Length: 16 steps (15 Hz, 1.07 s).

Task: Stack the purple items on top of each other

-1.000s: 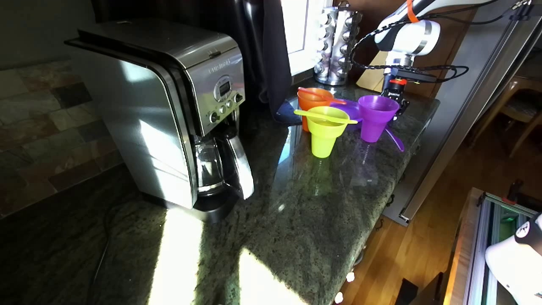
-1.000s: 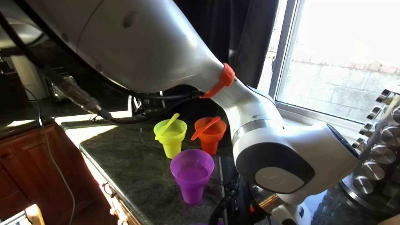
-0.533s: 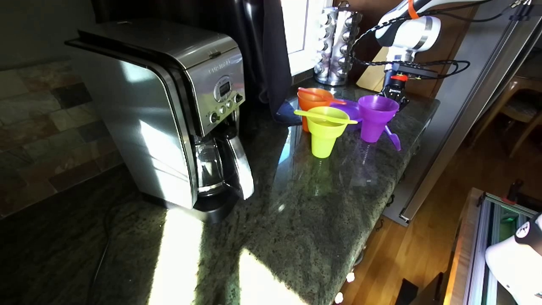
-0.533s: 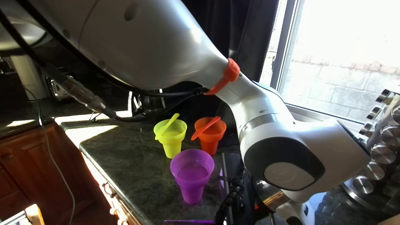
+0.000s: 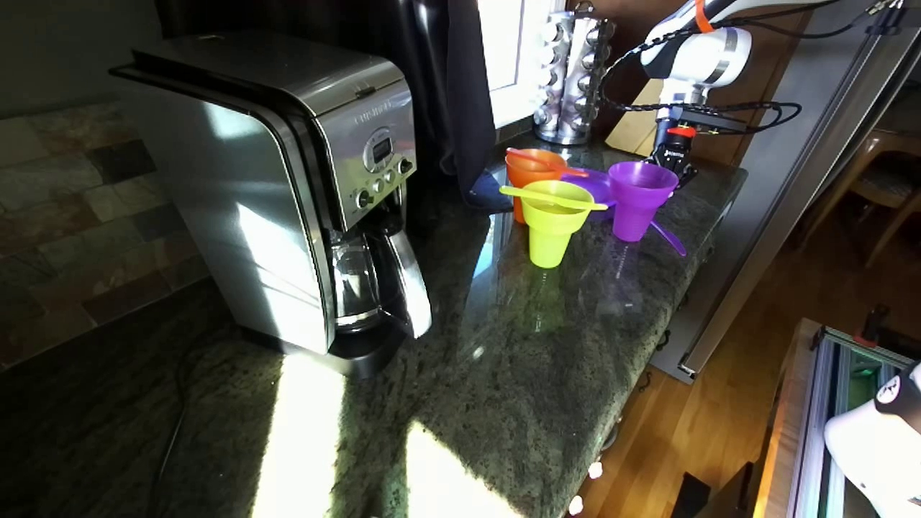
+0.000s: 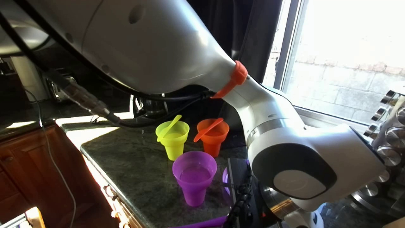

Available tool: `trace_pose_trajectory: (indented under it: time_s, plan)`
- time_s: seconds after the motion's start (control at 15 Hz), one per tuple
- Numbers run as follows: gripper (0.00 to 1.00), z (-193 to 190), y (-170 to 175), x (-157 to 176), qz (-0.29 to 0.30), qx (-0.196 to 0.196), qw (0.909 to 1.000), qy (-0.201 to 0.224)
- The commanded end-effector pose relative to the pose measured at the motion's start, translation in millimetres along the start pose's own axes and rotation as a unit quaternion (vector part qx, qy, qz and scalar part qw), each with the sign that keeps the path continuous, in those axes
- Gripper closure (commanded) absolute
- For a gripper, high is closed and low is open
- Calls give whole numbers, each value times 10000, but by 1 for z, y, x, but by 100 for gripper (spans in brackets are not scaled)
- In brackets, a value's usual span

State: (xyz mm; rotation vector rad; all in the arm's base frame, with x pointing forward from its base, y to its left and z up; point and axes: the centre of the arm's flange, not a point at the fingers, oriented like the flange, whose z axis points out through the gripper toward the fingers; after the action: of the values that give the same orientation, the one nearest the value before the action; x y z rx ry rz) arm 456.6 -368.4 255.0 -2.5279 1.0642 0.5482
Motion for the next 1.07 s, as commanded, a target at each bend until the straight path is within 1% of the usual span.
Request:
trace_pose_trajectory:
  time_s: [0.0,0.07,0.2,0.33,0.47,0.53,0.6,0.8,0.87,1.0]
  plan:
    - [64,0,0,5,-174,37,9998,-28]
    - [55,0,-2,5,-195,43,9998,-27]
    - [42,0,-5,6,-208,39,9998,-23]
    - [25,1,-11,7,-220,32,9998,-25]
    - [11,2,-18,9,-242,8,9997,-36]
    - [3,2,-22,10,-261,-21,9996,-45]
    - [0,3,-24,11,-291,-38,9996,-53]
    - [0,9,-30,13,-331,-96,9994,-98]
    - [18,12,-31,13,-353,-116,9993,-109]
    - [34,16,-32,14,-364,-136,9991,-142]
